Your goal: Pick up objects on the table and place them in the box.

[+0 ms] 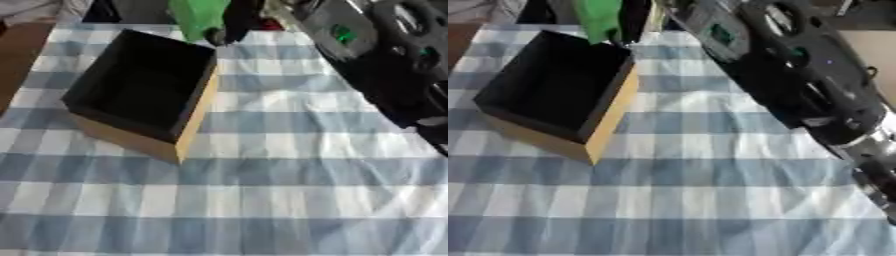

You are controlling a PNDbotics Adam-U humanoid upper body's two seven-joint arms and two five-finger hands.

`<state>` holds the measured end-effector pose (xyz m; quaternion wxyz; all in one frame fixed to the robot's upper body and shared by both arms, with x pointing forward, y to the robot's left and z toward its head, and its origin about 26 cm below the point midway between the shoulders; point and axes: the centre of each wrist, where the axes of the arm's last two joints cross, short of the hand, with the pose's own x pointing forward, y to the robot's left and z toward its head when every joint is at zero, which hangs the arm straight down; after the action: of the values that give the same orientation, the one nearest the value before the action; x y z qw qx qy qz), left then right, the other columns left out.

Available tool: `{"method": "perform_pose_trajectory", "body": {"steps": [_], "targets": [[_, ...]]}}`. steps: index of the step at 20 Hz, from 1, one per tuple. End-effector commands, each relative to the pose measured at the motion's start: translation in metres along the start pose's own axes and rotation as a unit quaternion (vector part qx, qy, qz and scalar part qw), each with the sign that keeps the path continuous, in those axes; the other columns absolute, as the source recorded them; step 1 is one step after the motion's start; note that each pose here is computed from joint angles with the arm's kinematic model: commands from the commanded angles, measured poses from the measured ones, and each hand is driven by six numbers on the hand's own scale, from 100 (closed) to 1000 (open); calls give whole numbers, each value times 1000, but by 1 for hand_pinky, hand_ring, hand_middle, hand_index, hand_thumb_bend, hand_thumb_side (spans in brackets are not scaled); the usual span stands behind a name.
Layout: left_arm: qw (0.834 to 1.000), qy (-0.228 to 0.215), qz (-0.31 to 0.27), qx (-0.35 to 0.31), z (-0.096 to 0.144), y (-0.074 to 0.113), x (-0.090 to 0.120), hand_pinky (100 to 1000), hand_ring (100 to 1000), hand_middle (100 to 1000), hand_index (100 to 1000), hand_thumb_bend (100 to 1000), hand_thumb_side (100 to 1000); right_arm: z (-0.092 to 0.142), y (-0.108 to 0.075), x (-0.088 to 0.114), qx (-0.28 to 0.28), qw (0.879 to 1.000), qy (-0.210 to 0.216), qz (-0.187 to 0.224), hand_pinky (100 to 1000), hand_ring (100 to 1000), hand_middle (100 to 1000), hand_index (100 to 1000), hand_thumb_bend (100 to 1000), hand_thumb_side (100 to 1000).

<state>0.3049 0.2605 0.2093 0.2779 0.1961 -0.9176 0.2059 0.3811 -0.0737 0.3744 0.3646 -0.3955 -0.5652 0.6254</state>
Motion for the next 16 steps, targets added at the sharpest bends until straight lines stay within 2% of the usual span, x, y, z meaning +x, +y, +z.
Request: {"method": "perform_pose_trajectory", "body": {"steps": [1, 8, 13, 16], "targets": [[1000, -13, 13, -6, -5, -4, 7, 616, 724, 585, 723, 312, 386, -8, -8, 12, 66, 995, 49, -53, 856, 853, 604, 672, 100, 100], [999, -21, 24, -9, -5, -8, 8, 617, 724, 585, 723, 317, 385, -31, 9, 28, 91, 992, 54, -63, 860, 864, 643, 707, 100, 100], [999, -20, 27, -9, -5, -9, 8, 616, 724, 585, 723, 315, 386, -39, 20, 36, 111, 991, 45, -64, 876, 899, 728, 764, 100, 100], [999, -19, 28, -8, -5, -9, 8, 615, 724, 585, 723, 315, 386, -41, 23, 38, 119, 990, 35, -64, 898, 933, 790, 829, 100, 100]]}}
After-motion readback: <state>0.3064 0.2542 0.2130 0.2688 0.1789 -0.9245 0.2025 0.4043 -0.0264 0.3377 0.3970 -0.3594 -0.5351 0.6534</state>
